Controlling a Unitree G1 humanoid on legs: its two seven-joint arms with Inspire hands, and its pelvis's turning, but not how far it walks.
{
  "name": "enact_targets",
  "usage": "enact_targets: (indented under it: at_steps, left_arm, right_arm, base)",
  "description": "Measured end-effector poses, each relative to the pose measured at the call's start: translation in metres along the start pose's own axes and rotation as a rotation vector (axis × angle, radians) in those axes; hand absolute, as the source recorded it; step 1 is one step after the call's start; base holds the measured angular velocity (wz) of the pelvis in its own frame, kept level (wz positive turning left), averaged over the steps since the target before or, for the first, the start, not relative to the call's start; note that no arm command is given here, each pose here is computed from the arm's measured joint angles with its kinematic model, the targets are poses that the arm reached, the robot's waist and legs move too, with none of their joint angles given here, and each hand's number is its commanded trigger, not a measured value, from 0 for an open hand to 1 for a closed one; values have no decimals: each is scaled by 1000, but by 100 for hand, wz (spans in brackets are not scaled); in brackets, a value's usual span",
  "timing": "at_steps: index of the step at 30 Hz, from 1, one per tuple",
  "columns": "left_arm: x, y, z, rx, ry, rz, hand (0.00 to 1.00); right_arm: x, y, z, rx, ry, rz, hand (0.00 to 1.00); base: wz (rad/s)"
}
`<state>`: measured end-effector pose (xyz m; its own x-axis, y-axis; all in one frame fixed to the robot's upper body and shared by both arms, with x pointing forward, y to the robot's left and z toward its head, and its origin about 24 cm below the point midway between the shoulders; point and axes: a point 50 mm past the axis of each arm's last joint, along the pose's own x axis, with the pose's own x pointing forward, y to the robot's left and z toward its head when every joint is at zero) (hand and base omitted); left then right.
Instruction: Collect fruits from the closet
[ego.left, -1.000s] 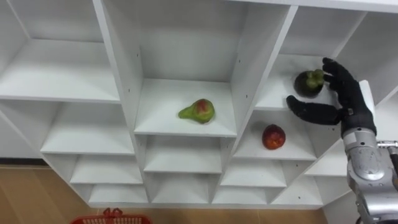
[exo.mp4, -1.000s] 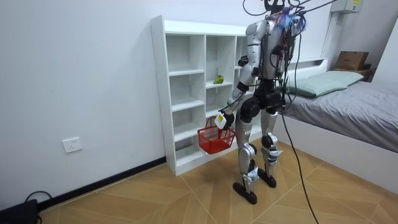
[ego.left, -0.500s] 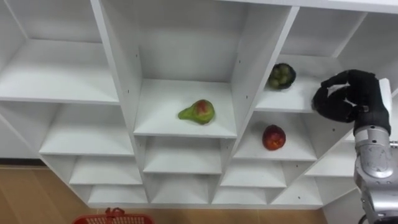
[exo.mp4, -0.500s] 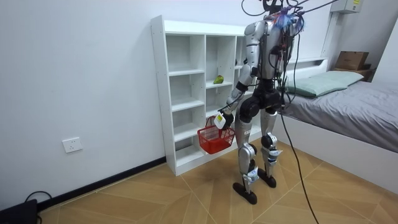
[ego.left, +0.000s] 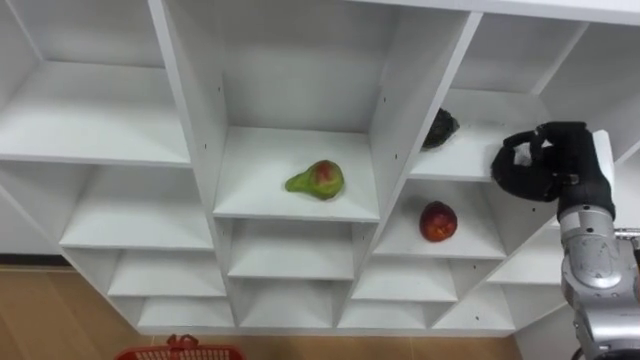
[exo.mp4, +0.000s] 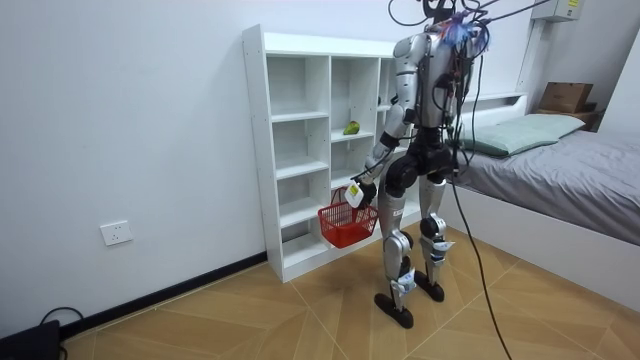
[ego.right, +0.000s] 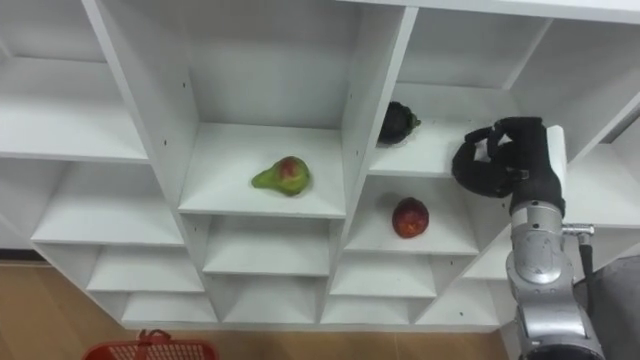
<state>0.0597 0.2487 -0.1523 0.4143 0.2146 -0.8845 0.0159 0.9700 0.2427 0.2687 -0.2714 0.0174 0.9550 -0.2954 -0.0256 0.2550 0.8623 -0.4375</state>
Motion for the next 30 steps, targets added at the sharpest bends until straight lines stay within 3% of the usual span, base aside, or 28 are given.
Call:
enact_targets:
  at_steps: [18, 30]
  left_arm:
    - [0, -1, 2, 2, -7, -30, 100]
    - [3, -5, 11, 1, -25, -55, 100]
  right_arm:
    - [-3, 0, 6, -36, -26, 12, 0]
    - [-3, 8, 40, -74, -168, 62, 0]
  base:
    - [0]
    - [-2]
